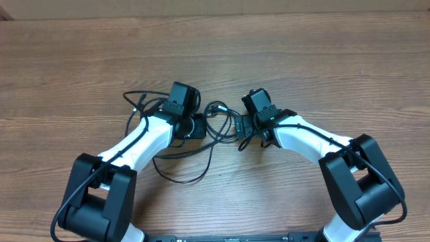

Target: Untangle cables

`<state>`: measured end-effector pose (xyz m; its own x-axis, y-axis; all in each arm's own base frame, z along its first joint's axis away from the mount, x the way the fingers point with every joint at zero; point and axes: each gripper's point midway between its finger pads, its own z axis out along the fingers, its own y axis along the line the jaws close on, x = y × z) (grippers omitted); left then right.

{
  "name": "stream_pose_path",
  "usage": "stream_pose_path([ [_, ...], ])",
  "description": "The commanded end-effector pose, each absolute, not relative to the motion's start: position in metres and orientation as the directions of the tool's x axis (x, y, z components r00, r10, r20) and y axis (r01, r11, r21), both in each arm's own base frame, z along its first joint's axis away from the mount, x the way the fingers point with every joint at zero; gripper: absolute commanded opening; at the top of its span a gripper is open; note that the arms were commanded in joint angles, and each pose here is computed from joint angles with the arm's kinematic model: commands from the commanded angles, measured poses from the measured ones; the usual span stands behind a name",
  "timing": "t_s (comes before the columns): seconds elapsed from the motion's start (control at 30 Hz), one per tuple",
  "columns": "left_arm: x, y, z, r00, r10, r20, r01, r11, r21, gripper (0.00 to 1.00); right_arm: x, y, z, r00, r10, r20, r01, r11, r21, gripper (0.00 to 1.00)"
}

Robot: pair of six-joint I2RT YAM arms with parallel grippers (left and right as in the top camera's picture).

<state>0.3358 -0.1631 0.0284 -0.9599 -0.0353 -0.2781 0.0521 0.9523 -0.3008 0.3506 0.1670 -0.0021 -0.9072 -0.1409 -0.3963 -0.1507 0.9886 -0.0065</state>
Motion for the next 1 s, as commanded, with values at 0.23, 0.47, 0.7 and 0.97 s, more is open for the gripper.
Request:
stream_pose_path([
  [0.23, 0.332, -0.162, 0.021, -0.963, -0.042, -0.266, 0.038, 0.956, -0.289, 0.39, 0.311, 0.159, -0.031, -0.959, -0.159, -0.233, -0.168, 0.986, 0.018, 1.0],
  [0.47, 0.334, -0.163, 0.021, -0.962, -0.054, -0.269, 0.029, 0.955, -0.294, 0.38, 0.33, 0.167, -0.009, -0.956, -0.143, -0.256, -0.159, 0.987, 0.041, 0.63],
  [0.7, 0.334, -0.163, 0.021, -0.962, -0.054, -0.269, 0.029, 0.956, -0.293, 0.38, 0.35, 0.22, 0.042, -0.952, -0.146, -0.268, -0.217, 0.941, 0.26, 0.63],
  [0.97, 0.335, -0.162, 0.021, -0.96, -0.055, -0.274, 0.027, 0.957, -0.289, 0.35, 0.34, 0.23, 0.042, -0.979, -0.051, -0.197, -0.12, 0.928, 0.354, 0.55],
])
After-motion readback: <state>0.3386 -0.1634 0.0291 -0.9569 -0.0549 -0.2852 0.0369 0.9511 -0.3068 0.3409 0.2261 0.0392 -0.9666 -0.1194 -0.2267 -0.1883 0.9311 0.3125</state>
